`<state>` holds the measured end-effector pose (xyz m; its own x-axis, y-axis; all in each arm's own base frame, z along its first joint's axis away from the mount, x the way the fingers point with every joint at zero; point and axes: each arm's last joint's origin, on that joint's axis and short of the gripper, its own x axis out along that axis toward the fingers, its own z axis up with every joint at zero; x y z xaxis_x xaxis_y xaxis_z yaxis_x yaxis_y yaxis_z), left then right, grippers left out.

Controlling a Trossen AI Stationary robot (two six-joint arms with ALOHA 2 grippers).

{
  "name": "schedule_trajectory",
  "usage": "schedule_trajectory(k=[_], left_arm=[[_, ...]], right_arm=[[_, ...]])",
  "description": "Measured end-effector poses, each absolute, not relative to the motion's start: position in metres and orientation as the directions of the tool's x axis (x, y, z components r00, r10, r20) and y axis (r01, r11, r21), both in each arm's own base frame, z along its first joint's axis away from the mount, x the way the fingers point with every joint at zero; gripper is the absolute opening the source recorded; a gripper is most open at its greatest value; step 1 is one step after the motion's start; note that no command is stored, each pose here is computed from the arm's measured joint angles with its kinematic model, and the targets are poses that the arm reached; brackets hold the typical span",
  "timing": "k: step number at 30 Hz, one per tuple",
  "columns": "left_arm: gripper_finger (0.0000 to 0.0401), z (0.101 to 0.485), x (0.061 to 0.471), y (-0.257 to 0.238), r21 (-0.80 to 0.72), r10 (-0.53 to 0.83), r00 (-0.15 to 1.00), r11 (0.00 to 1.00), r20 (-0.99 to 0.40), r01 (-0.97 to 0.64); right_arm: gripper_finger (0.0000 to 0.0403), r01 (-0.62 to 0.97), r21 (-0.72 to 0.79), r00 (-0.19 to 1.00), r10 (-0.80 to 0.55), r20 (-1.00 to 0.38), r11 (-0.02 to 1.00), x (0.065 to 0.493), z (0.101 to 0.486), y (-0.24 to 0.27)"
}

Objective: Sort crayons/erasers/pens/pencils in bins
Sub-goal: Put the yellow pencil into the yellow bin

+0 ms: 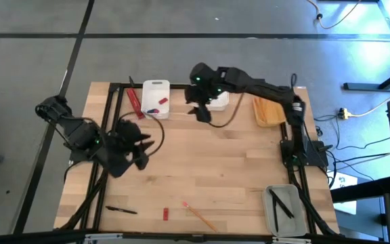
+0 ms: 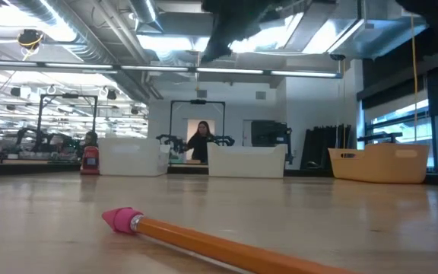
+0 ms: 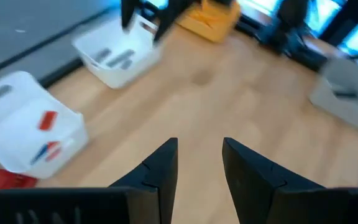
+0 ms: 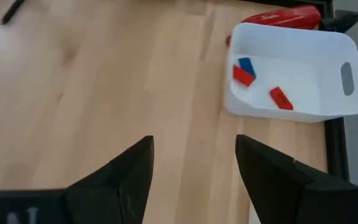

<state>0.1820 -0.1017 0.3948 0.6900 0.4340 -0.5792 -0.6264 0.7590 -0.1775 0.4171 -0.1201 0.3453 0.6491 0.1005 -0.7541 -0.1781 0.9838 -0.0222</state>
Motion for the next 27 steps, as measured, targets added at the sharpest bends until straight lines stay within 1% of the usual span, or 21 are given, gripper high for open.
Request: schedule_trajectory(k=[3, 6, 13, 16, 20, 24, 27], left_arm=[[0.0119, 0.392, 0.176, -0.116, -0.186, 0.356, 0.707, 0.803, -0.611, -0.566], [0.0119, 0.390, 0.172, -0.129, -0.200, 0.310, 0.721, 0.827, -0.620, -0.526], [0.0119, 0.379, 0.169, -0.157, -0.219, 0.265, 0.727, 0.840, -0.634, -0.497], [0.0119, 0.373, 0.170, -0.168, -0.211, 0.255, 0.726, 0.849, -0.639, -0.484], [0.0119, 0.366, 0.172, -0.183, -0.199, 0.232, 0.727, 0.869, -0.646, -0.453], [0.0119, 0.359, 0.172, -0.198, -0.198, 0.203, 0.734, 0.885, -0.648, -0.420], [0.0119, 0.356, 0.171, -0.206, -0.200, 0.188, 0.739, 0.893, -0.648, -0.402]], right_arm=[[0.0227, -0.227, -0.028, 0.626, 0.124, -0.770, 0.973, 0.402, 0.365, -0.093], [0.0227, -0.279, -0.002, 0.613, 0.177, -0.770, 0.960, 0.390, 0.382, -0.061], [0.0227, -0.316, 0.096, 0.591, 0.275, -0.758, 0.944, 0.372, 0.403, 0.014], [0.0227, -0.278, 0.098, 0.577, 0.248, -0.778, 0.956, 0.370, 0.402, 0.044], [0.0227, -0.169, 0.122, 0.563, 0.197, -0.802, 0.978, 0.369, 0.396, 0.076], [0.0227, -0.079, 0.222, 0.548, 0.228, -0.804, 0.972, 0.365, 0.393, 0.102], [0.0227, -0.101, 0.233, 0.536, 0.250, -0.806, 0.967, 0.362, 0.391, 0.120]])
